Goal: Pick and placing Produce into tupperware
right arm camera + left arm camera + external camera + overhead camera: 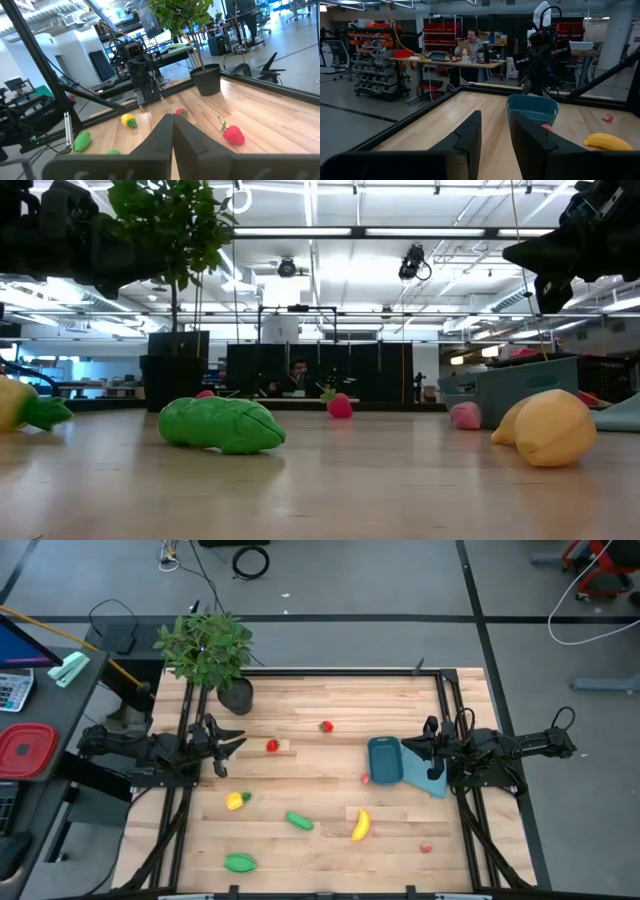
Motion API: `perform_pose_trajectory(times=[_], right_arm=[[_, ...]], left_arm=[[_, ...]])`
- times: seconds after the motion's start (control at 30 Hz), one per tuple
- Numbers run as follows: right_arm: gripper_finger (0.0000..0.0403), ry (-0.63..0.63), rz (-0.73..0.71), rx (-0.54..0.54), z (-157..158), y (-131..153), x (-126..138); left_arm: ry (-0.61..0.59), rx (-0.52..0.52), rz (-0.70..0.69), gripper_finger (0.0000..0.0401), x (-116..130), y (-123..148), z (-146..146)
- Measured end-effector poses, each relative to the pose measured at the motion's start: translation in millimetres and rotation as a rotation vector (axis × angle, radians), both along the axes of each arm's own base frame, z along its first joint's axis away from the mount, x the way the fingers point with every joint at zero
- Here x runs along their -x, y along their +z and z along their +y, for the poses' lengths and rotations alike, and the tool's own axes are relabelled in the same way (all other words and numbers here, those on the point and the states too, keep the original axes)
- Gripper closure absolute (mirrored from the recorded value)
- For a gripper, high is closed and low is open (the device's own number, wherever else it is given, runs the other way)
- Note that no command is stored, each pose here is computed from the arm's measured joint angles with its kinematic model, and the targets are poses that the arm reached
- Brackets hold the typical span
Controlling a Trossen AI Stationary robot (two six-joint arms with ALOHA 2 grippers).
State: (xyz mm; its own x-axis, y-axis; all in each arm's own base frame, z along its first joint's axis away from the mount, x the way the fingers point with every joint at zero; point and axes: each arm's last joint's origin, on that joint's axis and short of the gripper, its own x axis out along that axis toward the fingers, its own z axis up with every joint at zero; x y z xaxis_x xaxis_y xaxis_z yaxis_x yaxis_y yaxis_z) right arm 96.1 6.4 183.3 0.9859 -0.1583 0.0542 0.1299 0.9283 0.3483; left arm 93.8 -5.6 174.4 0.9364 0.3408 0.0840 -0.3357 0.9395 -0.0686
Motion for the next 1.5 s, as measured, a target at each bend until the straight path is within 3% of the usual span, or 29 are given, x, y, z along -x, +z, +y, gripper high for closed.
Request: perform_pose_trajectory(times=[0.47,0.67,0.93,1.03,1.13,1.23,1.3,1.5], right_arm=[[0.0386,-0.001,0.0,0.0,0.0,0.0,0.0],[0.0386,-0.007,0.017,0.104,0.0,0.0,0.0],[0.0386,-0.003,0.018,0.092,0.0,-0.4,0.0],[0.0386,0.048,0.121,0.071,1.1,-5.8,1.2],[0.0386,0.088,0.322,-0.112,1.4,-10.3,9.9],[0.0386,0.03,0.524,-0.328,-0.4,-14.6,24.0],[0.0386,-0.013,0.595,-0.355,-1.9,-12.5,30.6],[0.0386,-0.16,0.615,-0.438,-4.1,-15.5,27.1]], left_arm=[[0.0,0.0,0.0,0.0294,0.0,0.1,0.0],[0.0,0.0,0.0,0.0294,0.0,0.1,0.0],[0.0,0.0,-0.001,0.0294,0.0,0.1,0.0],[0.0,0.002,-0.007,0.0294,0.1,0.7,0.0],[0.0,0.006,-0.02,0.0294,0.2,1.9,0.0],[0.001,-0.002,-0.016,0.0294,0.2,1.8,0.0],[0.001,-0.001,-0.023,0.0294,0.3,2.5,0.1],[0.0,0.019,-0.082,0.0294,1.1,7.8,0.3]])
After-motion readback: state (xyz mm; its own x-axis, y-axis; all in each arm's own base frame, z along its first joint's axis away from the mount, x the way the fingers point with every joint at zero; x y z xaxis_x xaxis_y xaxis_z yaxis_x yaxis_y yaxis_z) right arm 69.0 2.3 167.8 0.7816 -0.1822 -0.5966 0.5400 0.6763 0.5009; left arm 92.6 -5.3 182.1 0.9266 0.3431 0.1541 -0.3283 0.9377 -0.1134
